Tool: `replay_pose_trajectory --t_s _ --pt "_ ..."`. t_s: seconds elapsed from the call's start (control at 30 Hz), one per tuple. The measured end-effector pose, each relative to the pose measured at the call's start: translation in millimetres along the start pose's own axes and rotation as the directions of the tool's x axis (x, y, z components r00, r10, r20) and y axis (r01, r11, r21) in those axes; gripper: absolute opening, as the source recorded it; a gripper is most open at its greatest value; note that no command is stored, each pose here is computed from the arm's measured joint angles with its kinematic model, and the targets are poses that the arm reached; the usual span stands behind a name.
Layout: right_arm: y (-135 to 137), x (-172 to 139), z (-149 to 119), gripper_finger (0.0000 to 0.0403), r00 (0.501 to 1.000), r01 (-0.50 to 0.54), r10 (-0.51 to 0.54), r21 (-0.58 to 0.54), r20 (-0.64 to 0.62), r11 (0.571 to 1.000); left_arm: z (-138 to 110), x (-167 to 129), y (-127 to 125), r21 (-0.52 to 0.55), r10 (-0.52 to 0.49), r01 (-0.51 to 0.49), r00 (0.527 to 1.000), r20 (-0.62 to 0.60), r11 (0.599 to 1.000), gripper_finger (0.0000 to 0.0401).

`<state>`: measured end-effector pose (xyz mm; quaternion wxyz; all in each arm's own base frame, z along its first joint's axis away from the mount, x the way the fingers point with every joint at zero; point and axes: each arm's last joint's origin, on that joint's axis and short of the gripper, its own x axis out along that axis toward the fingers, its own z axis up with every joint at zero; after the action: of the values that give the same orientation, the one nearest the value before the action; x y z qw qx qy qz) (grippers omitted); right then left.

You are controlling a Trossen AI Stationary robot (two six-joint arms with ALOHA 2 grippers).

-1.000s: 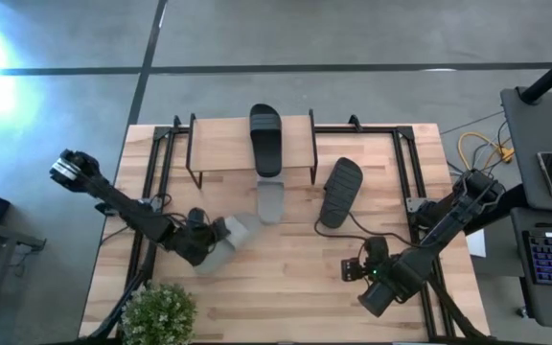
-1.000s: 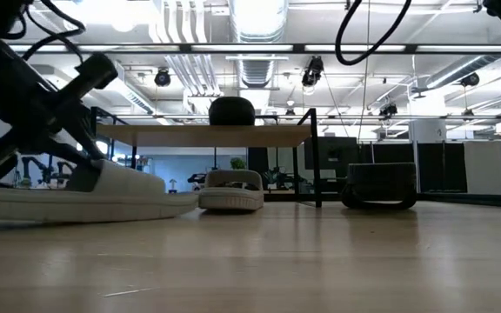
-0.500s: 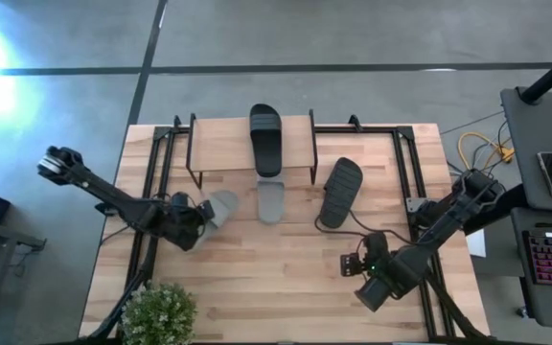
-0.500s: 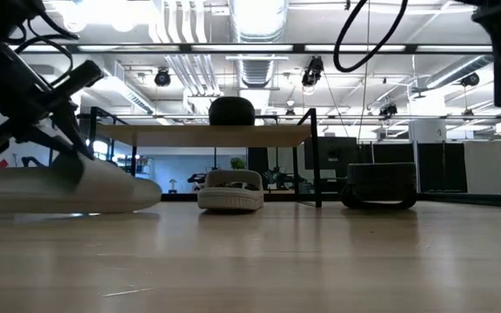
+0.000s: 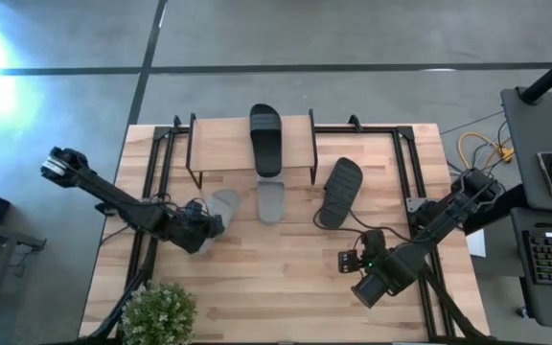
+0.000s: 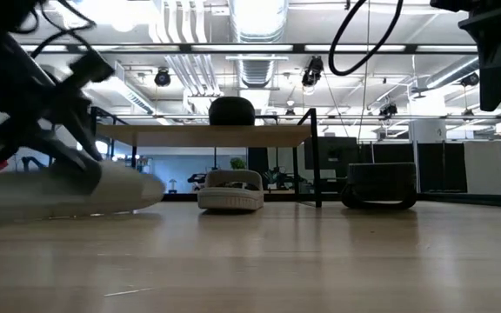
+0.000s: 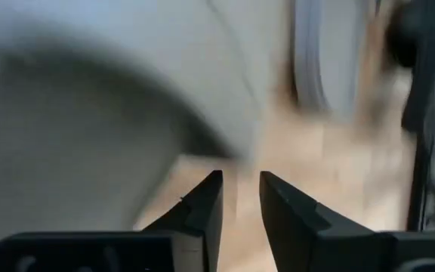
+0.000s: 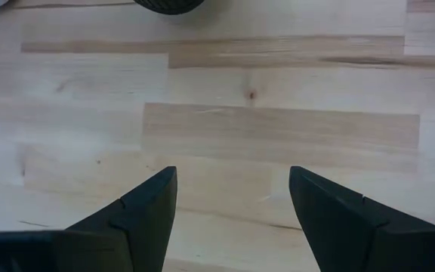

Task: Pick and place slides into the shelf
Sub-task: Put the bottom gray slide under the shelf

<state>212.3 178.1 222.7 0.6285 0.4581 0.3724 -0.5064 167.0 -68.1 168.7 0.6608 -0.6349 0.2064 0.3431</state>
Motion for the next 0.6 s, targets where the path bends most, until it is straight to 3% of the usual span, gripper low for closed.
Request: replay_pose_trajectory --t_s 0.23,0.4,0.5,0.6 --pt "1 1 2 0.0247 1.0 0.002 -0.002 0.008 0.004 1.0 16 -29 -10 0.119 -0.158 0.156 0.987 0.004 0.981 0.0075" --pt "1 2 2 0.0247 1.0 -0.007 0.007 0.004 0.017 1.0 24 -45 -2 0.319 -0.084 0.118 0.989 -0.118 0.94 0.0069" --pt "1 2 3 0.0247 1.0 -0.007 0.006 0.004 0.018 1.0 27 -54 4 0.499 0.025 0.08 0.979 -0.2 0.863 0.0055" --pt "1 3 3 0.0247 1.0 -0.005 0.005 0.003 0.019 1.0 30 -61 9 0.665 0.166 0.045 0.954 -0.25 0.745 0.0029"
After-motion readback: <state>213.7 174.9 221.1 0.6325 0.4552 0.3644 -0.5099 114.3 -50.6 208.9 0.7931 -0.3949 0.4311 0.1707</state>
